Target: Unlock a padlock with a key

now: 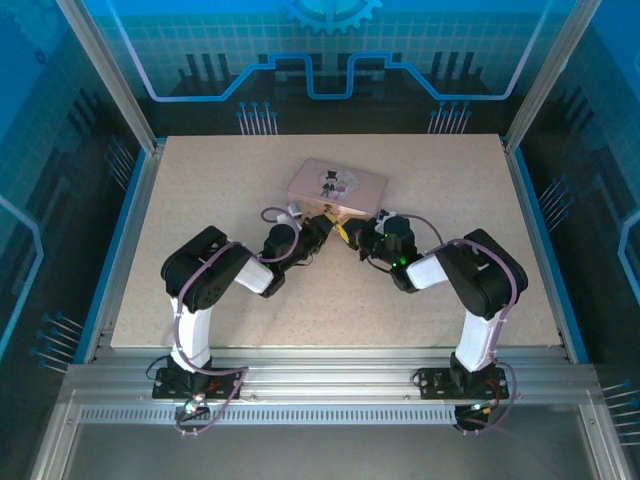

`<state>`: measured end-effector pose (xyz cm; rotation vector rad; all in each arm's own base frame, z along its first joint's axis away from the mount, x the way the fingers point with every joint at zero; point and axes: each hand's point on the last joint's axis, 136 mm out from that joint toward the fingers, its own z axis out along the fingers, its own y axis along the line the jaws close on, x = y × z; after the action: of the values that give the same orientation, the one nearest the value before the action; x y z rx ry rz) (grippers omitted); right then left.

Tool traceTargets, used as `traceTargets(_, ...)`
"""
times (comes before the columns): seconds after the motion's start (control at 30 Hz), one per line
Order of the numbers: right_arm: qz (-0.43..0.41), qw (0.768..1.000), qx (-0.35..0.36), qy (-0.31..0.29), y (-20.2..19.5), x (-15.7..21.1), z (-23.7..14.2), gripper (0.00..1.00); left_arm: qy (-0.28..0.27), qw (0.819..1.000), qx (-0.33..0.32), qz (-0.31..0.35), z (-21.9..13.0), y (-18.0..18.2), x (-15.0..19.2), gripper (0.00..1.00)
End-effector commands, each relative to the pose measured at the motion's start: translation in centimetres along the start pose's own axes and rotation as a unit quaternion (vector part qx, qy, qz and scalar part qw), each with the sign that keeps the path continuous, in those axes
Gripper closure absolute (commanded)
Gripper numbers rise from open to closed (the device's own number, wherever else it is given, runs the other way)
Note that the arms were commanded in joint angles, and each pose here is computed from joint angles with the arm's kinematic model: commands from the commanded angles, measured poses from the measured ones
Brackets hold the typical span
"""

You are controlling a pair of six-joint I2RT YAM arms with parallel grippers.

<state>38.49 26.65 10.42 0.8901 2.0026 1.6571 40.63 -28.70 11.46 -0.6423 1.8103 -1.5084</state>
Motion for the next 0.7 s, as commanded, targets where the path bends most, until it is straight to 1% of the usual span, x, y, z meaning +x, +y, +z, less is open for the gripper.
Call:
traceTargets(0.0,-0.054,0.998,0.013,0.043,1.1,0.9,0.4,0.79,0.102,0.991,0.087,0.018,-0.9,-4.5,5.0,1.00)
traceTargets(0.03,-0.065,0.996,0.030,0.059,0.6,1.0,-0.1,0.75,0.096,0.992,0.082,0.019,-1.0,-4.1,4.6,1.00)
traceTargets(0.1,-0.091,0.992,0.055,0.064,-0.4,0.8,-1.7,0.69,0.085,0.994,0.071,0.018,-1.2,-3.2,3.9,1.00)
traceTargets(0.13,-0.099,0.989,0.083,0.071,-1.5,0.6,-2.6,0.68,0.083,0.994,0.066,0.018,-1.2,-2.8,3.7,1.00)
traceTargets(0.2,-0.129,0.979,0.131,0.091,-2.7,0.6,-4.5,0.67,0.080,0.995,0.060,0.014,-1.2,-2.3,3.6,1.00)
traceTargets(0.27,-0.171,0.966,0.159,0.110,-3.1,0.7,-6.0,0.67,0.080,0.995,0.058,0.011,-1.1,-2.1,3.5,1.00)
traceTargets(0.33,-0.210,0.947,0.203,0.132,-3.8,1.1,-7.7,0.68,0.081,0.995,0.060,0.010,-1.0,-2.2,3.6,1.00)
traceTargets(0.5,-0.281,0.917,0.231,0.164,-3.7,1.5,-9.7,0.68,0.079,0.995,0.061,0.010,-1.0,-2.3,3.5,1.00)
traceTargets(0.6,-0.340,0.894,0.243,0.161,-3.0,1.4,-10.4,0.68,0.079,0.995,0.060,0.007,-1.0,-2.3,3.5,1.00)
traceTargets(0.67,-0.387,0.875,0.247,0.154,-2.3,1.5,-10.6,0.68,0.080,0.995,0.062,0.008,-1.0,-2.5,3.4,1.00)
